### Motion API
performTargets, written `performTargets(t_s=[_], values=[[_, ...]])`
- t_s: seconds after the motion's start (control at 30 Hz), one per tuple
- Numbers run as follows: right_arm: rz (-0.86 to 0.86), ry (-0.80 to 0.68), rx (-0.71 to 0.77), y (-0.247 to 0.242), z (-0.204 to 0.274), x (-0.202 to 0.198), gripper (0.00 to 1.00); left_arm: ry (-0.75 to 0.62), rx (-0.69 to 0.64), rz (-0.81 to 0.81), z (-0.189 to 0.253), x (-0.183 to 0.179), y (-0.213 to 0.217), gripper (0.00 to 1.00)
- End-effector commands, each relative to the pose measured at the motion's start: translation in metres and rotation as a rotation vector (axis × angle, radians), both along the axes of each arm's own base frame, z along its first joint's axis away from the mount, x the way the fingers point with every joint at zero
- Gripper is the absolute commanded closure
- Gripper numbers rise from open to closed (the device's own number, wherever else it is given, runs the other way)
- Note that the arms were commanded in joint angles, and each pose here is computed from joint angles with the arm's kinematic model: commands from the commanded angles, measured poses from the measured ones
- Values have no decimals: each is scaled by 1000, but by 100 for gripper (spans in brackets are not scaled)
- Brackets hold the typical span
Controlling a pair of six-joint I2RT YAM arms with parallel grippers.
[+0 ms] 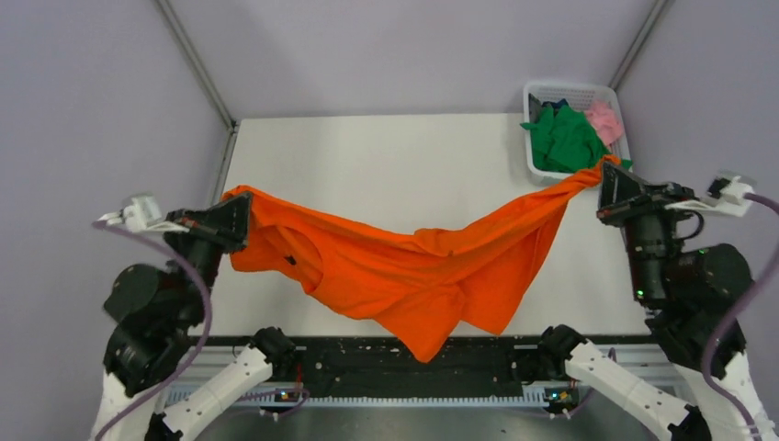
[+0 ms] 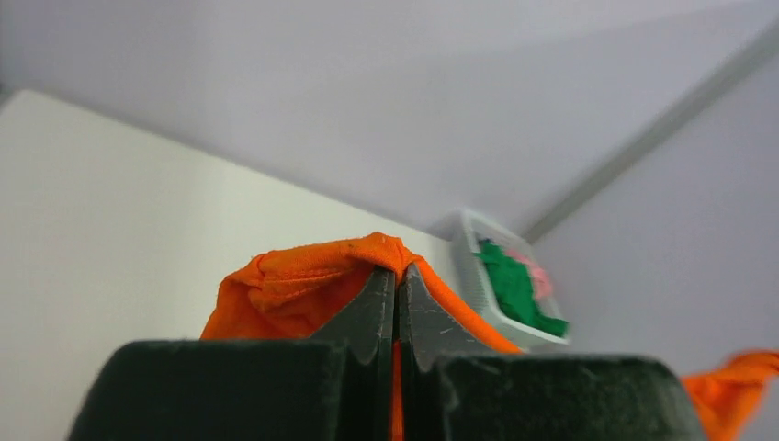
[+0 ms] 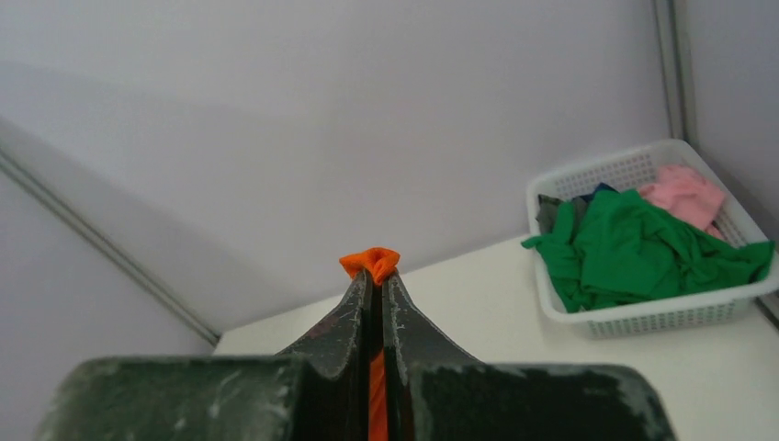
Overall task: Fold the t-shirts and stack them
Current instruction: Flatten out the tshirt
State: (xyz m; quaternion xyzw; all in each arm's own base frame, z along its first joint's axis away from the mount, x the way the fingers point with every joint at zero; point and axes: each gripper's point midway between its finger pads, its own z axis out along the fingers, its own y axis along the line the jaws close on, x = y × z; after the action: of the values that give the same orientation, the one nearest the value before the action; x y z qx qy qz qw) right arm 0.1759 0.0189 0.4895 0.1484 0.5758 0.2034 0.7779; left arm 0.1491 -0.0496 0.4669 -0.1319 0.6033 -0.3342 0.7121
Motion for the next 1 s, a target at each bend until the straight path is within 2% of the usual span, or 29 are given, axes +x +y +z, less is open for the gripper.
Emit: performTargets(t_s=[0.0,0.07,0.1,0.17,0.27,0.37,0.6,0.63,0.67,0.7,0.73,0.77,0.8,0.9,0.97], values=[[-198,256,-138,13,-78,60,100,319,174,445,-83,83,21,100],[-270,375,-204,22,-128,84,100,445,288,555,-127,116,16,100],[-311,429,-227,24,-155,94,100,502,323,560,-148,133,13,100],[-335,539,-267,31,-209,117,100,647,339,430,-202,173,-2,100],[-194,688,-221,46,-292,154,100,817,304,369,-268,220,0,100],[-46,775,-103,54,-355,177,100,824,351,359,-292,261,-6,100],[-101,921,-72,41,-412,189,100,768,399,332,-302,348,-18,100],[-101,926,-60,41,-416,186,100,757,409,321,-306,359,-21,97],[-97,919,-43,42,-417,183,100,742,418,292,-306,367,-27,90],[-96,912,-23,42,-419,180,100,741,419,242,-307,371,-36,74],[-104,908,1,41,-422,174,100,747,418,183,-305,372,-46,55],[-106,894,32,41,-422,170,100,767,406,123,-304,367,-57,21],[-92,877,55,43,-422,167,100,758,400,95,-296,361,-64,4],[-72,845,74,44,-415,159,100,737,413,55,-279,326,-74,1],[-77,841,69,42,-411,154,100,725,428,-38,-269,285,-92,1]])
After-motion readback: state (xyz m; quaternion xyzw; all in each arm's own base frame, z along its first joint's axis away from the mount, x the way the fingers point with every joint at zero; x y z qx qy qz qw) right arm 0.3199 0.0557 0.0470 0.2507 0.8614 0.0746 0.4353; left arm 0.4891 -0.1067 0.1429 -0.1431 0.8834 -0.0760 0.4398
